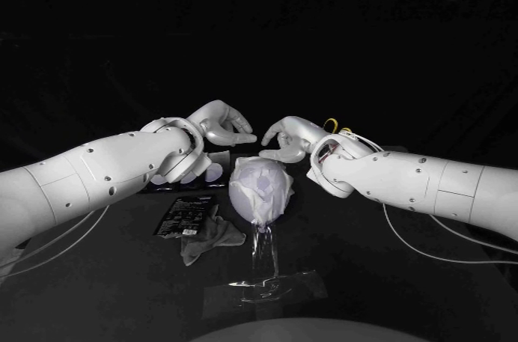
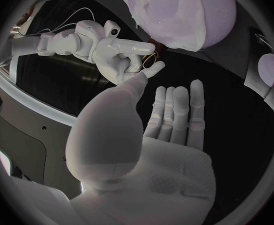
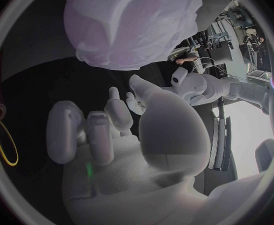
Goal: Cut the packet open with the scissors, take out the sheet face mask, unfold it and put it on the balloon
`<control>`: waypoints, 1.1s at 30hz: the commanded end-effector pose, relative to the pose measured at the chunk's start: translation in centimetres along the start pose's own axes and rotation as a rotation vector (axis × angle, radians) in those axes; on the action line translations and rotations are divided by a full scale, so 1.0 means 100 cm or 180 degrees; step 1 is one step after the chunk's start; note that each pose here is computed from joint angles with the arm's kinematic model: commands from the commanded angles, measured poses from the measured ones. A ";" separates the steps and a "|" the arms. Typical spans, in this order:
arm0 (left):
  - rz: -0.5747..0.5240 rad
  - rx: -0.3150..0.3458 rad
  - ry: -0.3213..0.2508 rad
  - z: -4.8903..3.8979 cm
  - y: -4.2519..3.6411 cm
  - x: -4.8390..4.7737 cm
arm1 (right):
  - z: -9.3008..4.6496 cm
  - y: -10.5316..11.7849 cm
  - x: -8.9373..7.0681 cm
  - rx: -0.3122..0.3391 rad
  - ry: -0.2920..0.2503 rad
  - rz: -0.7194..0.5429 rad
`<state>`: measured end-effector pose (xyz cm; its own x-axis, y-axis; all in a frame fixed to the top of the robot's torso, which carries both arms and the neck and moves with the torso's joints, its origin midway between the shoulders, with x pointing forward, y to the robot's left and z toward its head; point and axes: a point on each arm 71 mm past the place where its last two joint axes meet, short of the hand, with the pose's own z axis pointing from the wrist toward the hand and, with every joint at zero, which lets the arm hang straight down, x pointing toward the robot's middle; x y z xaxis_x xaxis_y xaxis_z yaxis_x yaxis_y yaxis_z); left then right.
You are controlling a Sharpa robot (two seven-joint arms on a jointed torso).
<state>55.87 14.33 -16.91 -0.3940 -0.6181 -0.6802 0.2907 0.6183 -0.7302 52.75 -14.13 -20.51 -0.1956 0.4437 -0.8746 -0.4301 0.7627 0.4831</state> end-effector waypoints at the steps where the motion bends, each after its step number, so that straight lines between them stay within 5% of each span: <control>1: 0.0119 -0.0028 0.0112 0.0011 0.0002 0.0031 | 0.002 0.000 0.001 0.0030 0.0088 -0.0072; 18: 0.0119 -0.0149 0.0213 -0.0012 0.0070 0.0059 | 0.007 -0.003 0.001 0.0135 0.0245 -0.0149; 33: 0.0023 -0.0172 0.0203 -0.0070 0.0084 0.0037 | 0.011 -0.005 -0.006 0.0224 0.0111 -0.0195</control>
<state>55.44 15.19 -17.81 -0.4352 -0.5770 -0.6911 0.2515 0.6591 -0.7087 53.96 -14.19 -20.09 -0.2126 0.3919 -0.8951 -0.3887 0.8065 0.4454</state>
